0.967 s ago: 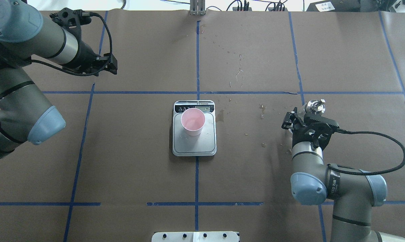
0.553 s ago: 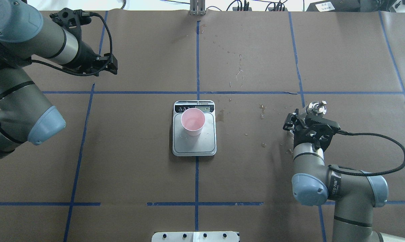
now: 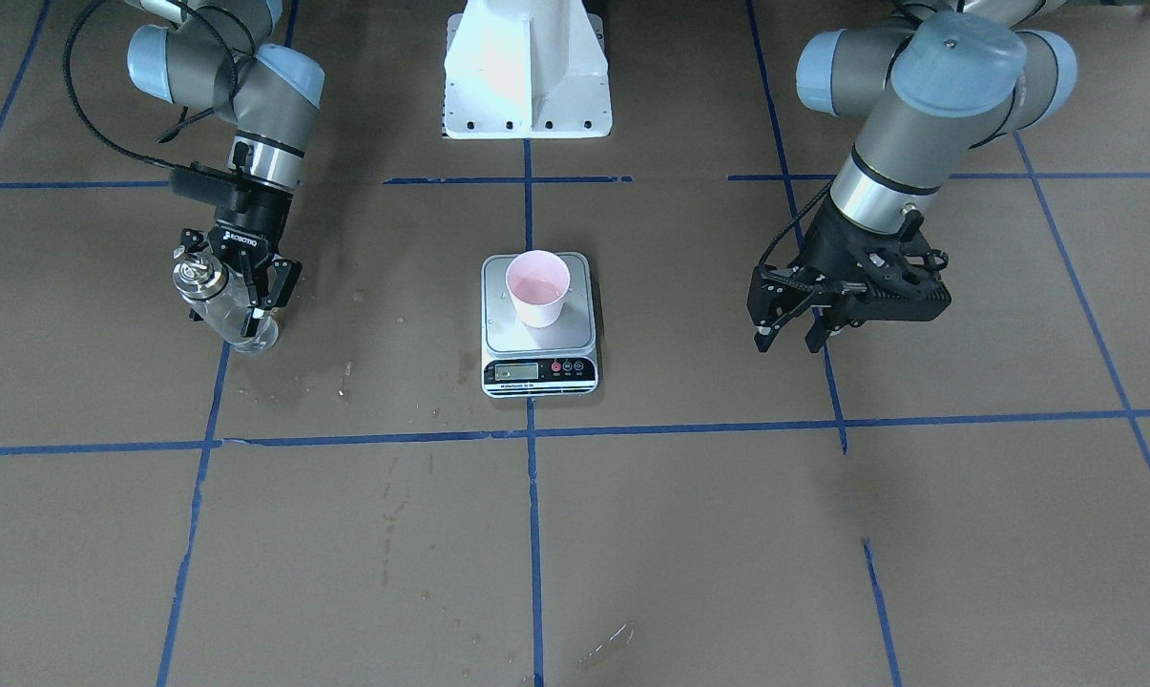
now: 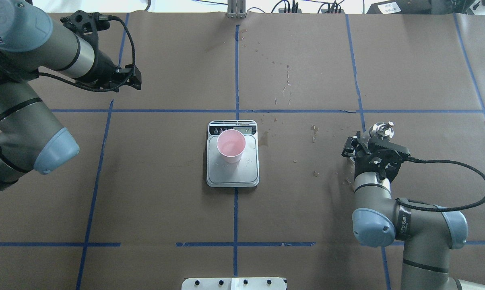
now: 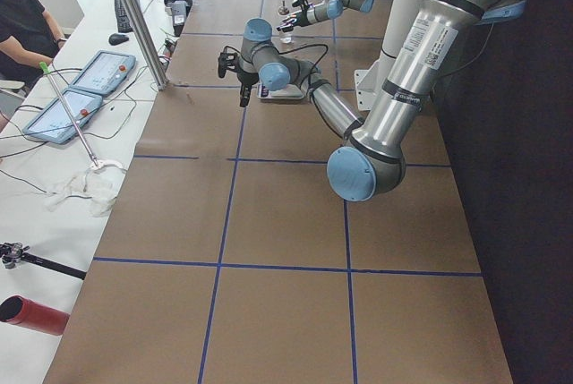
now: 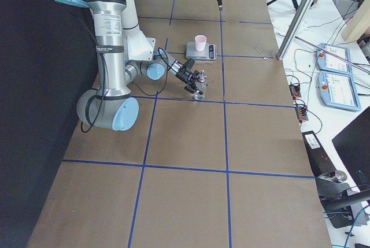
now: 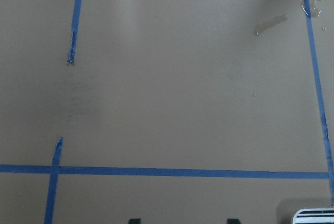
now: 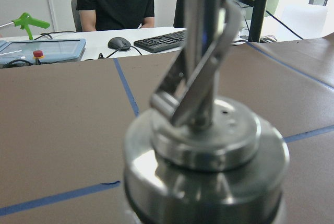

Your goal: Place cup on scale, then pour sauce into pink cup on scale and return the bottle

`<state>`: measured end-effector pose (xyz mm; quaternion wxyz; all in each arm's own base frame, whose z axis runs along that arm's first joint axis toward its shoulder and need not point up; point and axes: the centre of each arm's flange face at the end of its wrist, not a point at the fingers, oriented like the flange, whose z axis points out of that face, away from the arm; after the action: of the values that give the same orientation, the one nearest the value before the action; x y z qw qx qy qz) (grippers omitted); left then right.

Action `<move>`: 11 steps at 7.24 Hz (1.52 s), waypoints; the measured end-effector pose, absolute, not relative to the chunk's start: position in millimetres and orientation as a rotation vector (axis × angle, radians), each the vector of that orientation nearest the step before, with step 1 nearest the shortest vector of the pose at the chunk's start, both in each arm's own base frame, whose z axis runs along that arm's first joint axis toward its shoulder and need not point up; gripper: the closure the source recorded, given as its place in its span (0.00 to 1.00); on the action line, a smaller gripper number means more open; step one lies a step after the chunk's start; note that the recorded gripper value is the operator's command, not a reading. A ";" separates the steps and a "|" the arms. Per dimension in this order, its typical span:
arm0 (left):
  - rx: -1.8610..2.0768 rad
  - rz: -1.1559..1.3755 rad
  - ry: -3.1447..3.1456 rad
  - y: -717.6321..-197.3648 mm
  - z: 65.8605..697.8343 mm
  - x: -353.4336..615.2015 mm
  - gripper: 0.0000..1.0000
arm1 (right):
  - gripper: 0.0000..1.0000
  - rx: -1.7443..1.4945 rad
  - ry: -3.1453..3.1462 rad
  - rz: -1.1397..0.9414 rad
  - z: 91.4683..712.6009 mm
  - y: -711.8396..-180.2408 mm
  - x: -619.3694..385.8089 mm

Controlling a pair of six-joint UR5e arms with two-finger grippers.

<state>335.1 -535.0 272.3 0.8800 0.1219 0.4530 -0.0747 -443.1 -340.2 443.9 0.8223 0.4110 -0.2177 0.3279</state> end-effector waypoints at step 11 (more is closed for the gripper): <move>0.246 -0.160 0.948 -532.3 271.0 338.9 0.37 | 0.00 0.899 -0.497 0.595 450.5 -281.2 -441.1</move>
<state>338.9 -532.3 271.0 0.8793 0.1182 0.4550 -0.0767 -441.1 -281.2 450.5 0.8289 0.4237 -0.2343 0.2802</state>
